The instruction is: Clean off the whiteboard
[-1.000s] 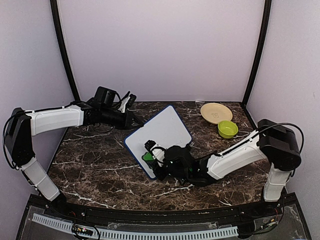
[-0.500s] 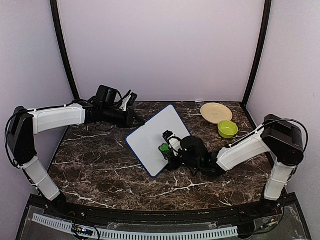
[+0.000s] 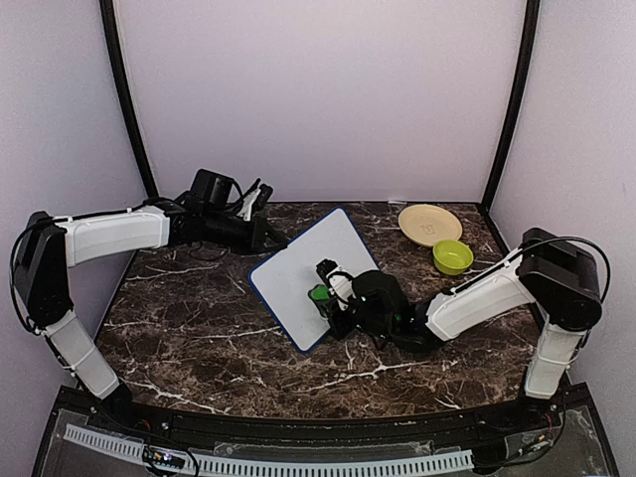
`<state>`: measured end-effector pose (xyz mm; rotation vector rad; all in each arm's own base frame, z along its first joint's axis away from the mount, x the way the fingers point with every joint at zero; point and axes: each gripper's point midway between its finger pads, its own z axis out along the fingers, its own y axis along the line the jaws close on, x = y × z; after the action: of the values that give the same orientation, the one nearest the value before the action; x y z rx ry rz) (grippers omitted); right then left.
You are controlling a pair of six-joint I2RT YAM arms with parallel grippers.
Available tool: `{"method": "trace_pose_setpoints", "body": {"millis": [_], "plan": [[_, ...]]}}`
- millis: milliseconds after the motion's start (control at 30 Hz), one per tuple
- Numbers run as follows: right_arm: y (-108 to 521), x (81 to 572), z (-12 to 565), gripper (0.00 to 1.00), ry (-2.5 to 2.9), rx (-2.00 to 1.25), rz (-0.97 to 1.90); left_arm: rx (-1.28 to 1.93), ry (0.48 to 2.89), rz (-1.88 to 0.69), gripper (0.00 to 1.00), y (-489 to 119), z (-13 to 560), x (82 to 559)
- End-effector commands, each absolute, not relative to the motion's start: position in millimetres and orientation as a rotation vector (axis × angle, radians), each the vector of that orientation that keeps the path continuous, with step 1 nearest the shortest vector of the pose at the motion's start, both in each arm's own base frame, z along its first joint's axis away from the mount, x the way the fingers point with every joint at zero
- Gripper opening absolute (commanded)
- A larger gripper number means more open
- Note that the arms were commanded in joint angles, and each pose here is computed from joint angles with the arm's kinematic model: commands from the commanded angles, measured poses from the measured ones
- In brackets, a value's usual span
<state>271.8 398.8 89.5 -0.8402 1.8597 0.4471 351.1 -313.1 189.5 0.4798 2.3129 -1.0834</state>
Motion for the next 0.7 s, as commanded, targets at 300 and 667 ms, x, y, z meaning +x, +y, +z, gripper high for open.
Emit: {"method": "trace_pose_setpoints", "body": {"millis": [300, 667], "plan": [[389.4, 278.0, 86.9, 0.01, 1.871, -0.847, 0.469, 0.524, 2.267, -1.125, 0.00, -323.7, 208.2, 347.4], [350.2, 311.8, 87.0, 0.01, 1.919, -0.748, 0.454, 0.525, 2.254, -1.133, 0.00, -327.7, 214.0, 356.6]]}}
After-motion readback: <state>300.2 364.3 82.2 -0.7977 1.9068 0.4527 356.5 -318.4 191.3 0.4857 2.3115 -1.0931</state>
